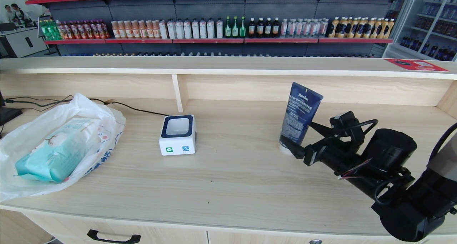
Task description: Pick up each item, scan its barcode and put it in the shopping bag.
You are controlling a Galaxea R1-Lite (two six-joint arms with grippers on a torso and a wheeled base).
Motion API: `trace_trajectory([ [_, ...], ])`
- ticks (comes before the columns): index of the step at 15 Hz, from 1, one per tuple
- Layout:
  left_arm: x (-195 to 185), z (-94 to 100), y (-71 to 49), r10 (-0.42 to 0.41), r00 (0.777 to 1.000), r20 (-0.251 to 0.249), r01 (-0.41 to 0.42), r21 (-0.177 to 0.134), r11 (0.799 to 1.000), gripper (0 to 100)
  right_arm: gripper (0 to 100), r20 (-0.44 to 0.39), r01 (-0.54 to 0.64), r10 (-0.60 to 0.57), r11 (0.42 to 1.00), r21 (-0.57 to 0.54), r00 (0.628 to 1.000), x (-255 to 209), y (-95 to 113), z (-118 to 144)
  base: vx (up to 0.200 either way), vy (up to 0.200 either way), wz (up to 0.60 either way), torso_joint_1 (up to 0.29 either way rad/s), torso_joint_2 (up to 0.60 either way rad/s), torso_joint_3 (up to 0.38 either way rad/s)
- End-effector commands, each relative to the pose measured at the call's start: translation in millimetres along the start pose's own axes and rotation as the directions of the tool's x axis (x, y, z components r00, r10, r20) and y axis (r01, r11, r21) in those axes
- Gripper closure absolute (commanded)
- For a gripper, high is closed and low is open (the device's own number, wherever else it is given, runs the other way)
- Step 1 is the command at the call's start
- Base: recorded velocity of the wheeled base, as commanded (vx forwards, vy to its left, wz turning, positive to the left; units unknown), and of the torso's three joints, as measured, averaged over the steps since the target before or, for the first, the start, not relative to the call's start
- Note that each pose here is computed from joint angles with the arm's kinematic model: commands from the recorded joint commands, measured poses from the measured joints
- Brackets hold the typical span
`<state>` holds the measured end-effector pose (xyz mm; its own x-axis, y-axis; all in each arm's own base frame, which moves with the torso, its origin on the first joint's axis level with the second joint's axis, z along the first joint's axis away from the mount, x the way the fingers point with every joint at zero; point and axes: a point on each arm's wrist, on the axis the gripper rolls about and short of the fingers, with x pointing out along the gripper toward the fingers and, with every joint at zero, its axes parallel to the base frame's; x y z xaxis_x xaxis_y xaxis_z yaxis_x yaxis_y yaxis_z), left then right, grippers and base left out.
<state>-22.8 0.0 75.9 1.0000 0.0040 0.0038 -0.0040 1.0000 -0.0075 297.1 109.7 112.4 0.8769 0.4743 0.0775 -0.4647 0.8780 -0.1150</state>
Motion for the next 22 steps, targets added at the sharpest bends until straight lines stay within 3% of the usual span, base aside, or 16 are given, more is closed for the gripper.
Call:
trace_trajectory([
  [1, 0.0, 0.0, 0.0, 0.001, 1.0, 0.001, -0.001, 0.0, 1.0, 0, 0, 0.018, 0.036, -0.036, 0.999, 0.009, 0.999, 11.5, 17.8, 2.3, 0.0, 0.0, 0.0, 0.0, 0.0, 0.0],
  [3, 0.0, 0.0, 0.0, 0.001, 1.0, 0.001, -0.001, 0.0, 1.0, 0, 0, 0.009, 0.115, -0.115, 0.993, 0.027, 0.993, 15.5, 23.9, 0.8, 0.0, 0.0, 0.0, 0.0, 0.0, 0.0],
  [22, 0.0, 0.0, 0.0, 0.001, 1.0, 0.001, -0.001, 0.0, 1.0, 0, 0, 0.046, 0.13, -0.133, 0.989, 0.069, 0.99, 44.3, 21.2, -7.6, 0.0, 0.0, 0.0, 0.0, 0.0, 0.0],
])
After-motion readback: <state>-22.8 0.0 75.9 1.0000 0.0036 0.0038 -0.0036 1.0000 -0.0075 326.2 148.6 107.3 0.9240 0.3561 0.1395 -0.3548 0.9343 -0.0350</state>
